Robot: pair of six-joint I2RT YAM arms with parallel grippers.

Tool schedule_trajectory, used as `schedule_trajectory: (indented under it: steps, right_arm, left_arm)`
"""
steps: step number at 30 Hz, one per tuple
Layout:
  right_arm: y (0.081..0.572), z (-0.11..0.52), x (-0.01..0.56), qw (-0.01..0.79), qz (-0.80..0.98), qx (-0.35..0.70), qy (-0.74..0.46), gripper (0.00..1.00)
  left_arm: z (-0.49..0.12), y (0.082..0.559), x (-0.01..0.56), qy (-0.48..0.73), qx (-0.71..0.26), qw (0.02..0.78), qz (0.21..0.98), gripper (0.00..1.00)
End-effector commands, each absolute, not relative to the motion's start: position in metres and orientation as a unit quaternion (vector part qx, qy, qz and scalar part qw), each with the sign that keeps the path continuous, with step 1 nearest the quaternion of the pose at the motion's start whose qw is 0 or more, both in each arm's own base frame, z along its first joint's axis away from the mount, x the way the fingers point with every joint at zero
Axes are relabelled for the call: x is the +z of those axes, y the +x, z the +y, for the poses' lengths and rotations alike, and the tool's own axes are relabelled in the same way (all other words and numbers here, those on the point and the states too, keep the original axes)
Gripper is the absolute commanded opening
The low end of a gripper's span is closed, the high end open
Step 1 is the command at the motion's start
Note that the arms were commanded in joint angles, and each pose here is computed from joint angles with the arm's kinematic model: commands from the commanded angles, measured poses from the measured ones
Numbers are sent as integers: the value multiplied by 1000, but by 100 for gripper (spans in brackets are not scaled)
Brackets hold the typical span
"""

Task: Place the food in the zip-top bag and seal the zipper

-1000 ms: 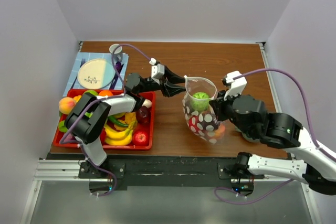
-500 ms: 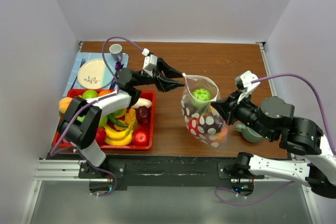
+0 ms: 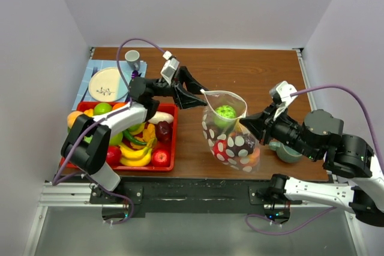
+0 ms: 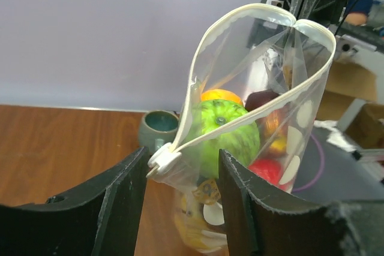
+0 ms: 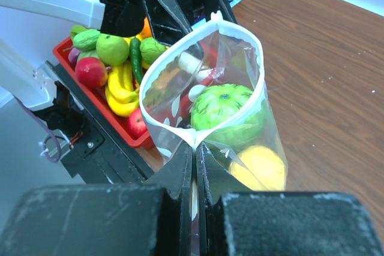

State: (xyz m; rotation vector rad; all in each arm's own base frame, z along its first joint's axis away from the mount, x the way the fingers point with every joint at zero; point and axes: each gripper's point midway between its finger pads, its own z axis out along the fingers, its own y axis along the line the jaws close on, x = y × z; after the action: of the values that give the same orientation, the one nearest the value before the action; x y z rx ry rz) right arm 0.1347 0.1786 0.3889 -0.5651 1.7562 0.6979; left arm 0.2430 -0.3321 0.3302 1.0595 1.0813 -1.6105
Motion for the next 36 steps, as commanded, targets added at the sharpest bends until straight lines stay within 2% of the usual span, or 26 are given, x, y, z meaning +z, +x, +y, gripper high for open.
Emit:
schedule_trajectory:
  steps: [1, 10, 20, 36]
  right_arm:
    - [132, 178, 429, 586, 704, 332, -226, 0]
    - [132, 180, 426, 582, 707, 333, -227, 0]
    - [131, 184, 426, 576, 708, 338, -230, 0]
    - [132, 189, 426, 574, 707, 341, -231, 0]
  left_arm:
    - [-316, 215, 359, 478, -651, 492, 326, 54]
    - [-312, 218, 358, 457, -659, 504, 321, 51]
    - [-308, 219, 371, 450, -652, 532, 299, 61]
    - [-304, 209, 394, 454, -641, 559, 264, 63]
